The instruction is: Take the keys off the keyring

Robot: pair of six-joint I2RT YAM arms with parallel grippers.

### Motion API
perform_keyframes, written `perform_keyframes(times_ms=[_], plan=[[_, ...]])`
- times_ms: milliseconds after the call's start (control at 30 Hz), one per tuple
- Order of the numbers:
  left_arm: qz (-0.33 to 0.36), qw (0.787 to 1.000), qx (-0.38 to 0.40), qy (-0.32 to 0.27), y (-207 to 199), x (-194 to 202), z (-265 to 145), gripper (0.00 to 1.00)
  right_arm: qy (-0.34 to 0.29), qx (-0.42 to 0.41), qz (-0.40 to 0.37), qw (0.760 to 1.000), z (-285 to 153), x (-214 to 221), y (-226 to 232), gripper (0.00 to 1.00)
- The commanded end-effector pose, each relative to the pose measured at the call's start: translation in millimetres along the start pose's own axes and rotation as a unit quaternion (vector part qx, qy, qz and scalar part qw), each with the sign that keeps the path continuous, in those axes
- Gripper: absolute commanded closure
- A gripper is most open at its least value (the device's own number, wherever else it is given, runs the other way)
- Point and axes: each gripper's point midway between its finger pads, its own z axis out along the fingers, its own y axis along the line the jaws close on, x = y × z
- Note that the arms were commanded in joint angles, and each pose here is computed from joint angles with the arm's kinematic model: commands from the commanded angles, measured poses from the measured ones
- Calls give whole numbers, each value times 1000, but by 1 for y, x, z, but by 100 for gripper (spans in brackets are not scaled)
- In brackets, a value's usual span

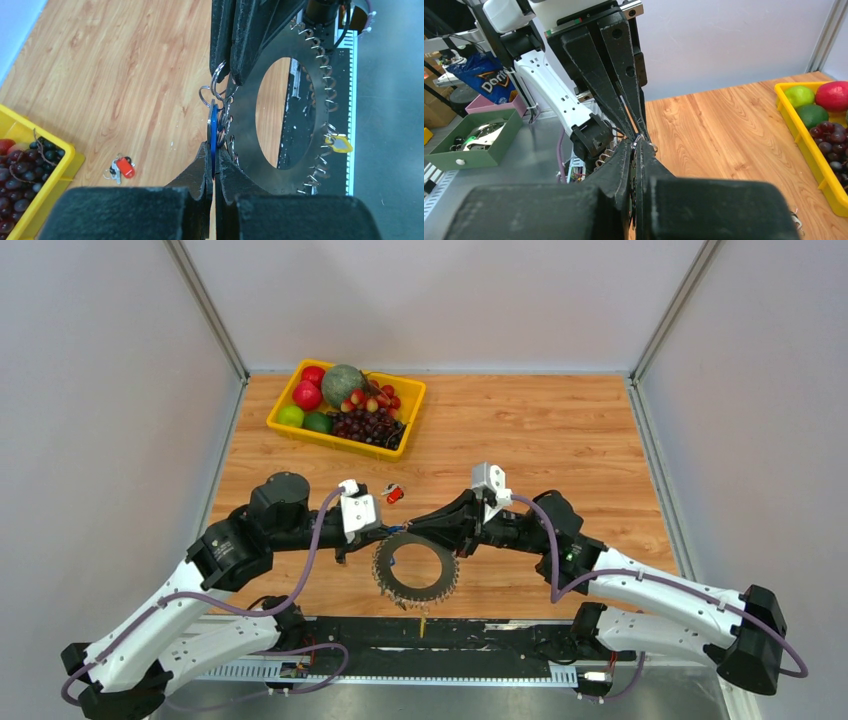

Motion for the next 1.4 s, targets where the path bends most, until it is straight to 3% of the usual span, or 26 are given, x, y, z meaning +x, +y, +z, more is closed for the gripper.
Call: perform_keyframes(times_ms=[0,200,467,767,1033,1233,1267,1367], plan=[[4,998,54,-42,-17,-21,8,100,-78,58,-6,995,11,-52,-19,100],[13,999,32,-41,-9,-23,6,100,-60,106,9,992,16,-45,-37,100],[17,998,-62,0,21,-14,-8,100,8,149,-6,989,11,-18,-54,100],[13,996,-91,13,30,-14,-14,100,99,200,-3,975,6,34,-79,100],[-5,996,-87,21,31,-9,-7,100,100,257,50,960,0,46,-94,100],[-16,991,-131,23,44,-10,-15,100,112,218,55,968,1,51,-81,100],[-14,991,-135,18,45,-13,-17,100,116,212,46,969,0,52,-80,100],[-12,991,-131,4,43,-24,-20,100,131,192,15,973,-7,60,-75,86]])
